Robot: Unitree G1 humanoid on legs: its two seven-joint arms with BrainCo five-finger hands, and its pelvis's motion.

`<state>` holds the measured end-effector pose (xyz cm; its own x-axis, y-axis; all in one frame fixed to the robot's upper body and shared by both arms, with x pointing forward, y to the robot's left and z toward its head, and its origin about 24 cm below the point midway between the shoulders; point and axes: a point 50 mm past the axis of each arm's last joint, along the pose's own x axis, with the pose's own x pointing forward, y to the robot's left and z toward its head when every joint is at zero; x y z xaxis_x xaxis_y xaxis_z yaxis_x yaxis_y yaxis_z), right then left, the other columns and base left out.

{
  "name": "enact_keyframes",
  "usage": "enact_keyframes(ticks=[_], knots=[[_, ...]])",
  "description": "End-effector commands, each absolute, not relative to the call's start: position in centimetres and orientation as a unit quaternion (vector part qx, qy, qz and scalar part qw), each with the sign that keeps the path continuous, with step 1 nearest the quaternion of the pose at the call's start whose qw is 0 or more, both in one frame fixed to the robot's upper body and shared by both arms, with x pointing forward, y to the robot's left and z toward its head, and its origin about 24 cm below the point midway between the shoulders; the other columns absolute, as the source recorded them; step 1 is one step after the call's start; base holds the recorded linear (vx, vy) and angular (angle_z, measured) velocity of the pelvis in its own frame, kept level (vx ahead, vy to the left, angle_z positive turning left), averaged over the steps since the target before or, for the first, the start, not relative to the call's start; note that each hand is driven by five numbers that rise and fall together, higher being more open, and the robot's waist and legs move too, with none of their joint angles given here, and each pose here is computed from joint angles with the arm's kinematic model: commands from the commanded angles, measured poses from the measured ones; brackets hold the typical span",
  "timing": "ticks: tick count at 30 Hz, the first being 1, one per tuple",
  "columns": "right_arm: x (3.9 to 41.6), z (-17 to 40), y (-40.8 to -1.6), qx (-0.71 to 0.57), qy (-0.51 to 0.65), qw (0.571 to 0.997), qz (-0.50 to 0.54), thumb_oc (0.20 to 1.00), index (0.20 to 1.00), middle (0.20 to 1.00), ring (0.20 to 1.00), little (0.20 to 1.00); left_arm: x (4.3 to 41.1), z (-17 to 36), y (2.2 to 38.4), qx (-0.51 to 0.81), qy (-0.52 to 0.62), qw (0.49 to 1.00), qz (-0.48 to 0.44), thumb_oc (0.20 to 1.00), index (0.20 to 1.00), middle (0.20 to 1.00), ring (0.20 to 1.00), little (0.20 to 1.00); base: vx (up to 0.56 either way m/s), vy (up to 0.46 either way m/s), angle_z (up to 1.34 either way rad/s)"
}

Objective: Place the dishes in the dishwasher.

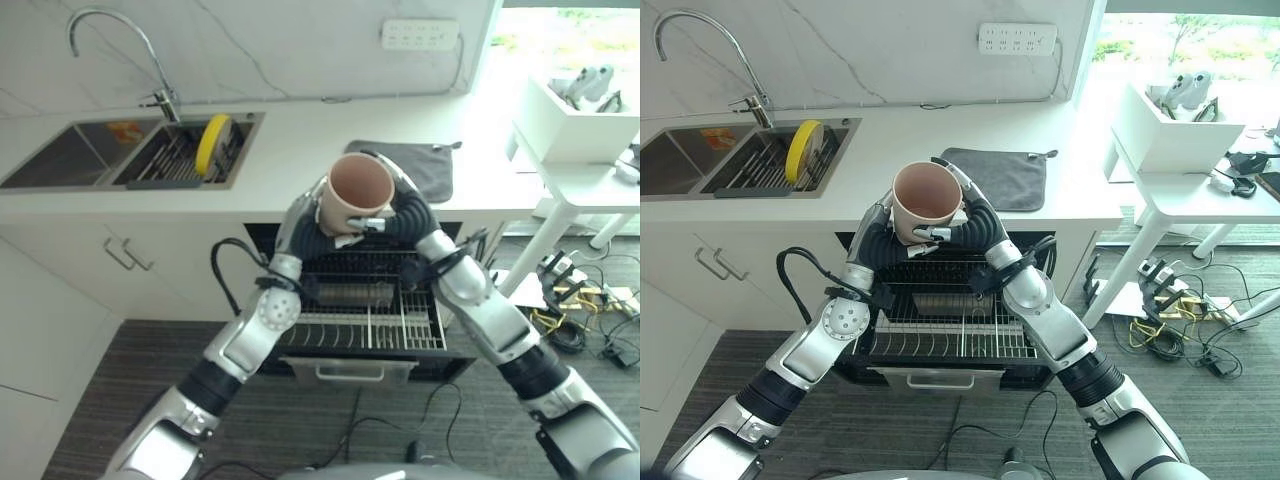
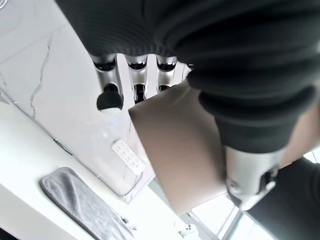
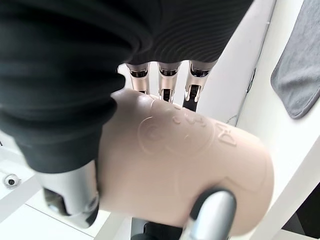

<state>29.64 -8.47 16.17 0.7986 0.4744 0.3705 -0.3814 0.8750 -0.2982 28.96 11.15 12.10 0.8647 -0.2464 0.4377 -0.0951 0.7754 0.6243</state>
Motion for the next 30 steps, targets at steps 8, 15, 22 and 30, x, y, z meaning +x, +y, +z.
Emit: enact_keyframes(ticks=[8,15,22,30], knots=[[29.4,20.0,-4.7,-0.164,-0.319,0.884,0.301,0.200,0.200,0.200,0.200,0.200,28.7,16.2,6.8,0.349,-0.387,0.845,-0.118,0.200,0.200,0.200,0.200,0.200,0.00,0.000,0.00],[29.5,20.3,-5.0,-0.150,-0.325,0.888,0.289,0.200,0.200,0.200,0.200,0.200,28.7,16.1,6.7,0.352,-0.381,0.845,-0.128,0.200,0.200,0.200,0.200,0.200,0.00,0.000,0.00],[29.5,21.7,-6.8,-0.023,-0.360,0.911,0.197,0.200,0.200,0.200,0.200,0.200,29.4,13.6,7.0,0.346,-0.304,0.878,-0.129,1.000,1.000,1.000,1.000,1.000,0.00,0.000,0.00],[29.1,22.6,-9.7,0.035,-0.399,0.910,0.108,0.200,0.200,0.200,0.200,0.200,29.8,11.3,8.2,0.358,-0.258,0.891,-0.105,1.000,1.000,1.000,1.000,1.000,0.00,0.000,0.00]])
